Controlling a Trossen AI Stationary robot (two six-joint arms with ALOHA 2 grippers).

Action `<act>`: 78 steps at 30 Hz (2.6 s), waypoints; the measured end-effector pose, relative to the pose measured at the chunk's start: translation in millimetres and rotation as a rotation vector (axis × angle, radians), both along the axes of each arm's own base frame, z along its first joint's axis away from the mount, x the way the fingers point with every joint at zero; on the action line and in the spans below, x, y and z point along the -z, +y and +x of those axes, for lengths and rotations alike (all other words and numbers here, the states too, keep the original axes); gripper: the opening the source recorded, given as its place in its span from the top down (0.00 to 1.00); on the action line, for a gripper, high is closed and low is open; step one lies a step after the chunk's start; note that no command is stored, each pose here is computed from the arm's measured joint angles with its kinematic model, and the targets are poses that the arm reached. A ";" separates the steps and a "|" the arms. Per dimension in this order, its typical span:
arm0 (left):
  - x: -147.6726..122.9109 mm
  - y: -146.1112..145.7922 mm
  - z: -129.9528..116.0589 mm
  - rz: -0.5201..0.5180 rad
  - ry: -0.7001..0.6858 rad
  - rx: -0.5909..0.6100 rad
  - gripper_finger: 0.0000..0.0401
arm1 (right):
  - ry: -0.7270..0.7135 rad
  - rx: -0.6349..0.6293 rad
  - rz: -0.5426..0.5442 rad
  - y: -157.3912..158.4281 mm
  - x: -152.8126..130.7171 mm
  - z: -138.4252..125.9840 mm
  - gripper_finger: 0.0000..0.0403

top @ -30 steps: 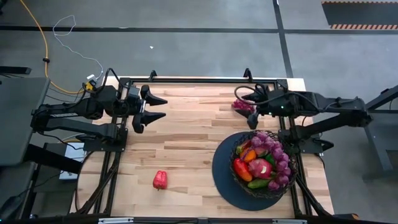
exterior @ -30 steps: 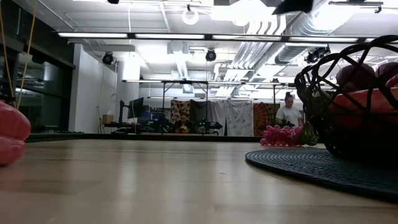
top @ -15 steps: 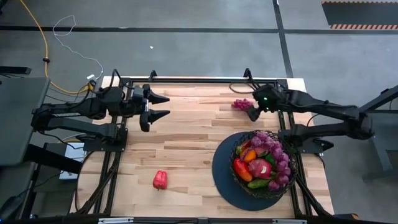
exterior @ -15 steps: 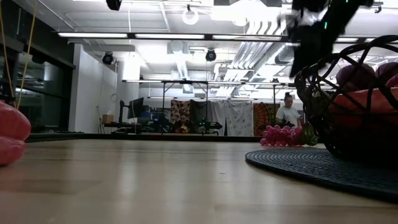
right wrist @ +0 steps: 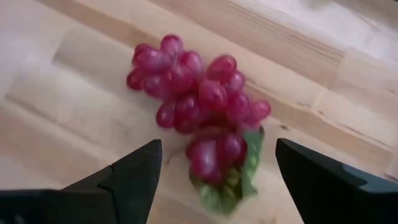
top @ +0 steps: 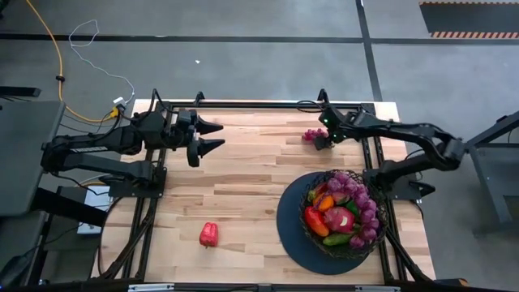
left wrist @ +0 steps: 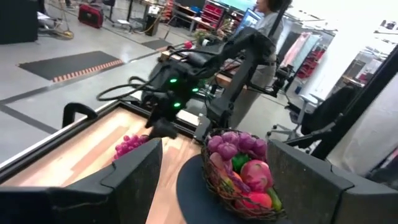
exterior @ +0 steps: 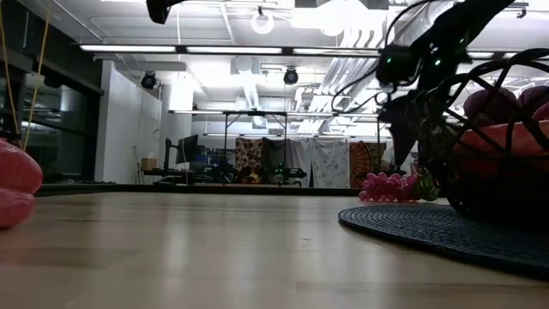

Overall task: Build produce basket
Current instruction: Put the purple grapes into the basket

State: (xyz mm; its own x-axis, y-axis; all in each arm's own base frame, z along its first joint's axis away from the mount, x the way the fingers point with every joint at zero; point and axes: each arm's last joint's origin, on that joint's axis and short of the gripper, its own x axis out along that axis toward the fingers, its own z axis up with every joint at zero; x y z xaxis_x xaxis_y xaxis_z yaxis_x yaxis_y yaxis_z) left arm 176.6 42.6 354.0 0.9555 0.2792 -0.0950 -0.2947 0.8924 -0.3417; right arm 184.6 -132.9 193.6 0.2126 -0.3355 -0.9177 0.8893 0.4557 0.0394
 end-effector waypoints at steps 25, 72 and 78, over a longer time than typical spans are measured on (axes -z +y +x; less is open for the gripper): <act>-0.2 5.5 -1.7 -0.040 -0.012 0.025 0.31 | 0.183 -0.135 -0.036 -25.4 54.5 23.6 0.33; -13.9 4.9 -1.2 0.160 -0.103 0.035 0.31 | -0.978 -0.589 -0.449 93.7 -147.6 -15.8 0.73; -17.2 4.7 -1.4 0.170 -0.136 0.040 0.31 | -0.855 -0.717 -0.269 109.3 -167.6 -9.1 0.73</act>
